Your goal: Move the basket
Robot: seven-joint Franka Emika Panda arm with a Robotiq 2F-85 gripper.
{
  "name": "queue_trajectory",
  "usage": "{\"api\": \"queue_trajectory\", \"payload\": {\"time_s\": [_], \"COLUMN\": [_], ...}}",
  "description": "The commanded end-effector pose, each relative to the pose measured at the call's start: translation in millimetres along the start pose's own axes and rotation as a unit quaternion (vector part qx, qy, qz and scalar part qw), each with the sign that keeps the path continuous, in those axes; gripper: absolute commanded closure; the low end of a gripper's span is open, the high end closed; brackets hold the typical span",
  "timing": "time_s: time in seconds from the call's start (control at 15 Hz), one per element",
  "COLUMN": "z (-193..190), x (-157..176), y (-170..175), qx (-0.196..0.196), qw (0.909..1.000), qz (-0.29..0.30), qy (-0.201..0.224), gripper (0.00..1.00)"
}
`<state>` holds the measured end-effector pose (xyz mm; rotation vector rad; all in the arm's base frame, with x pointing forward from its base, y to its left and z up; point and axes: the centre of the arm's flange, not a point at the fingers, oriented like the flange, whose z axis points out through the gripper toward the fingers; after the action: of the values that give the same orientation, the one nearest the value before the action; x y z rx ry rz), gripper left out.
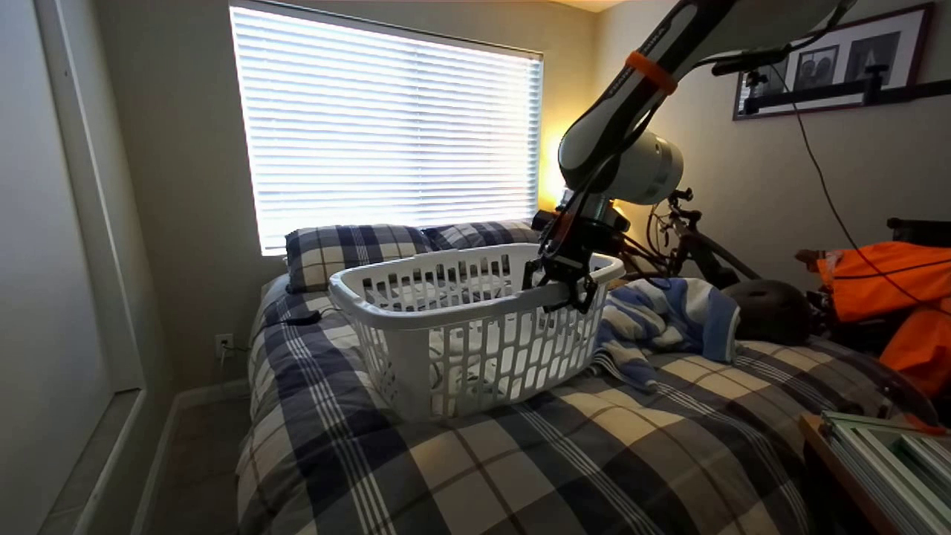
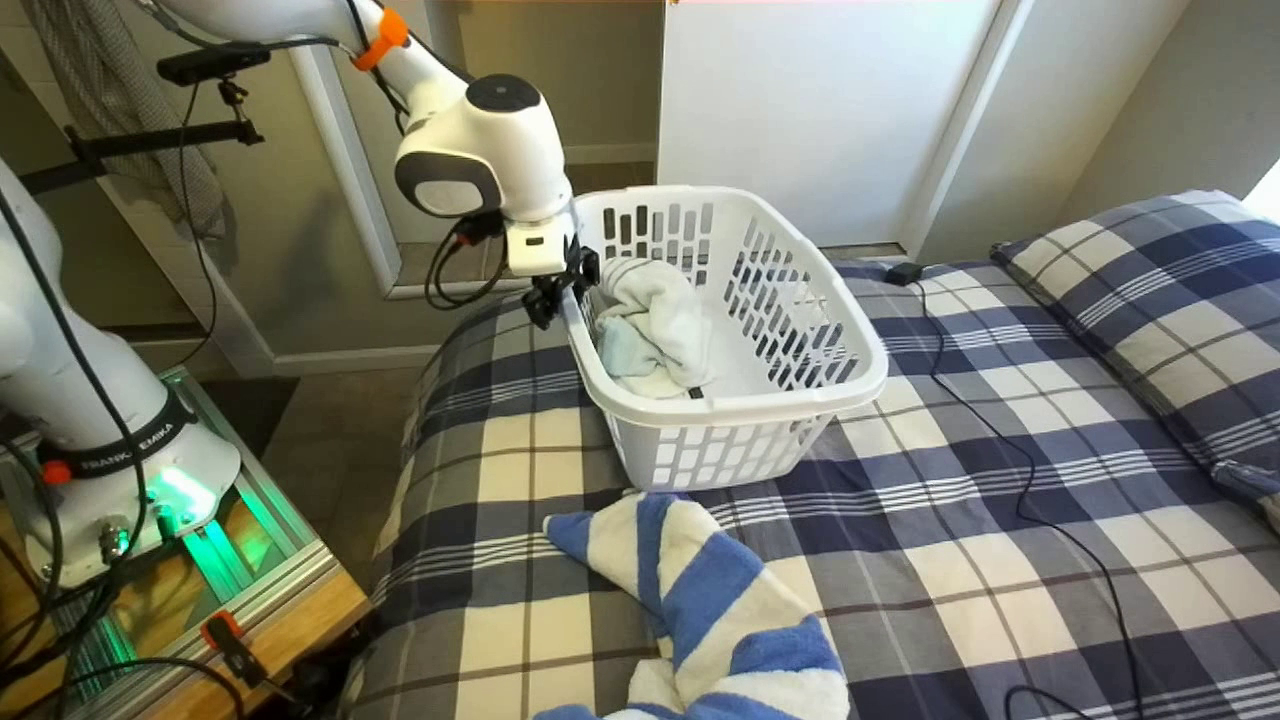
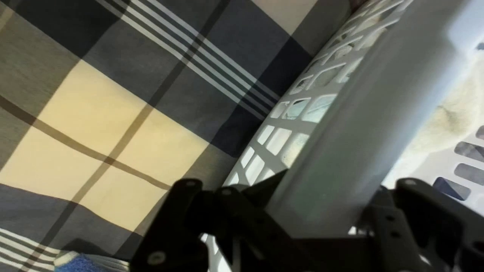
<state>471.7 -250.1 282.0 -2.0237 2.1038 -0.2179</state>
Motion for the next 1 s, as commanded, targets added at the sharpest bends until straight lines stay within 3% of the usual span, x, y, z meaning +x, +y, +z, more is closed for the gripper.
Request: {"api": "queue_trajectory", "payload": {"time_s": [0.0, 0.47, 0.93], "z": [-14.1, -27.3, -15.5], "x": [-36.9, -17.0, -42.0], "y": [36.9, 69.8, 86.1], "qx": [-0.047, -0.057, -0.076], "qw": [0.9972, 0.9951, 0.9899], "qz": [-0.017, 0.067, 0.112], "qy": [-0.056, -0.045, -0.041], "gripper": [0.98, 0.98, 0.98]}}
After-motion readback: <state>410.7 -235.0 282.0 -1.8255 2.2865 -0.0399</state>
